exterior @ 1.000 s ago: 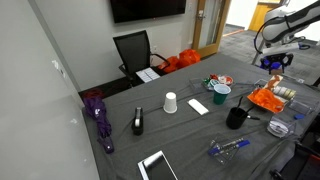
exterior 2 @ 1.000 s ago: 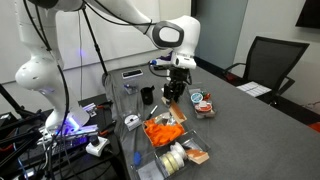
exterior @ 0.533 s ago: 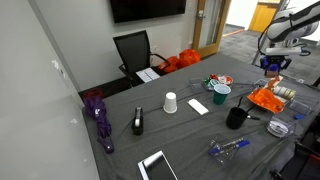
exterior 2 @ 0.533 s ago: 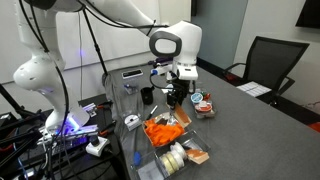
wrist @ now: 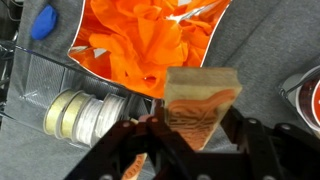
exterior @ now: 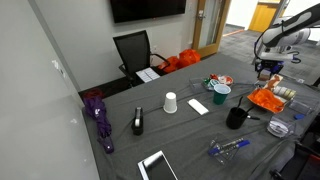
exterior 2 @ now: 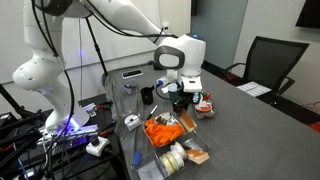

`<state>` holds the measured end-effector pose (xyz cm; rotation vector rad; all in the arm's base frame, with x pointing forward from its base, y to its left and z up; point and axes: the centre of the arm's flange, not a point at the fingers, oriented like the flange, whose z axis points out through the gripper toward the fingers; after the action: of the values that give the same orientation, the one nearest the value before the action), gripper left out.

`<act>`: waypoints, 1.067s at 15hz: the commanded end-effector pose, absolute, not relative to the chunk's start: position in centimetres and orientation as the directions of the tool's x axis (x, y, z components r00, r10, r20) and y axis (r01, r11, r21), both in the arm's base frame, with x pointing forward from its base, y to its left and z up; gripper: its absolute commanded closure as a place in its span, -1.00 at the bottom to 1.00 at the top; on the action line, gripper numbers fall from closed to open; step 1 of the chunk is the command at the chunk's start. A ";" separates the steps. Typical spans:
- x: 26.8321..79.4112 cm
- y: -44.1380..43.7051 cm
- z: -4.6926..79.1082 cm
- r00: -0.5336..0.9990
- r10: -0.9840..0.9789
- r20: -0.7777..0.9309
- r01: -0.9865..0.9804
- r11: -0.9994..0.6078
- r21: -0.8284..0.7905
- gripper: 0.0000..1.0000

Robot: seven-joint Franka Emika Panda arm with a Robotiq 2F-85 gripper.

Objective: Pick up the rectangular wooden box from the clear container and put it in the clear container compartment with another rectangular wooden box

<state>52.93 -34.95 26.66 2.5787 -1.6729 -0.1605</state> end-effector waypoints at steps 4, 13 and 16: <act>53.9 -37.7 24.0 0.392 -0.919 -0.030 -0.906 -0.392 0.161 0.36; 54.0 -39.3 20.9 0.395 -0.919 -0.015 -0.900 -0.390 0.195 0.36; 54.1 -39.7 20.2 0.397 -0.918 -0.004 -0.900 -0.390 0.196 0.36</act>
<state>53.74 -38.62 20.74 2.4902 -1.6514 -0.2041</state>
